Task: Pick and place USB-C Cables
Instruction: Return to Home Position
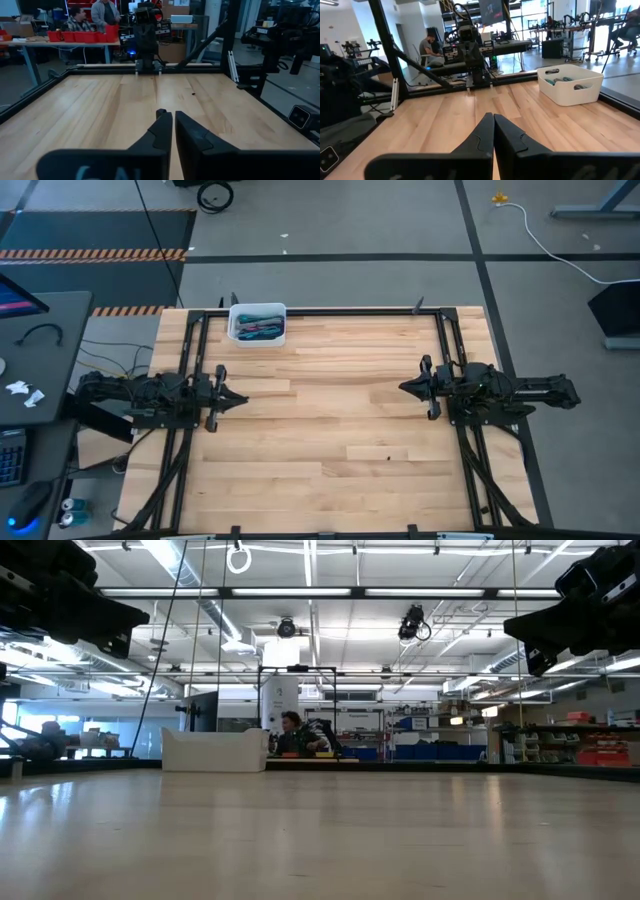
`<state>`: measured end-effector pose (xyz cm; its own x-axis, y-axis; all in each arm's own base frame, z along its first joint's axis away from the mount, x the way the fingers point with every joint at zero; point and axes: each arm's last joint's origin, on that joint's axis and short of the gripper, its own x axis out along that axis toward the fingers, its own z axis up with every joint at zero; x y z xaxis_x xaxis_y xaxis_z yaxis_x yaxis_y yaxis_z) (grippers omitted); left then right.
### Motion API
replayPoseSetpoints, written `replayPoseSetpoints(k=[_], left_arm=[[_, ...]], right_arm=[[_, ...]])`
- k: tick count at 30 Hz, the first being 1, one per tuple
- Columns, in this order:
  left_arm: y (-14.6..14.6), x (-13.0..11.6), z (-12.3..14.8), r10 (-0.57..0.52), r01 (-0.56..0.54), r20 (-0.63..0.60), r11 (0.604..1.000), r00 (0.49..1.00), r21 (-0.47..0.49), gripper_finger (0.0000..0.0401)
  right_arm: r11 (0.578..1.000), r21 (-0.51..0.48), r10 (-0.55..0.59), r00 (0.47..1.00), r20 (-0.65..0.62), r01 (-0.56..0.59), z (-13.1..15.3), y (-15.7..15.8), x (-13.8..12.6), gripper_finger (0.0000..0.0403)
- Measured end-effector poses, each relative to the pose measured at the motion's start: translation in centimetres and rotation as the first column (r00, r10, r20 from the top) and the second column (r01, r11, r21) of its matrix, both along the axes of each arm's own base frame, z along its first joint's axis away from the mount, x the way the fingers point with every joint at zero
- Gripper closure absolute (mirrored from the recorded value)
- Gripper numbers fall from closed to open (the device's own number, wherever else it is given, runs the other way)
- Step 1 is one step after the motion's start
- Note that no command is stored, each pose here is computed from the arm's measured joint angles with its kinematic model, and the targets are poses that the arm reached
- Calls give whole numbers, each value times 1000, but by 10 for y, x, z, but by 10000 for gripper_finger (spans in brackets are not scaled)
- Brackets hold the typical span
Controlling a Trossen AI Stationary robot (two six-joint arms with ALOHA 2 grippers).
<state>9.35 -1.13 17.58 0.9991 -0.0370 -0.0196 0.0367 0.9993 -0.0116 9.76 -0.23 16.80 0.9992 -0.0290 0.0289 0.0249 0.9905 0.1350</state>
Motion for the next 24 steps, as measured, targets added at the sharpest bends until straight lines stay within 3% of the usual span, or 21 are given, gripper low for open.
replayPoseSetpoints(k=[24], left_arm=[[0,0,0,0,0,1,1000,1000,-1,367]], right_arm=[[1000,0,0,1000,0,0,0,0,0,394]])
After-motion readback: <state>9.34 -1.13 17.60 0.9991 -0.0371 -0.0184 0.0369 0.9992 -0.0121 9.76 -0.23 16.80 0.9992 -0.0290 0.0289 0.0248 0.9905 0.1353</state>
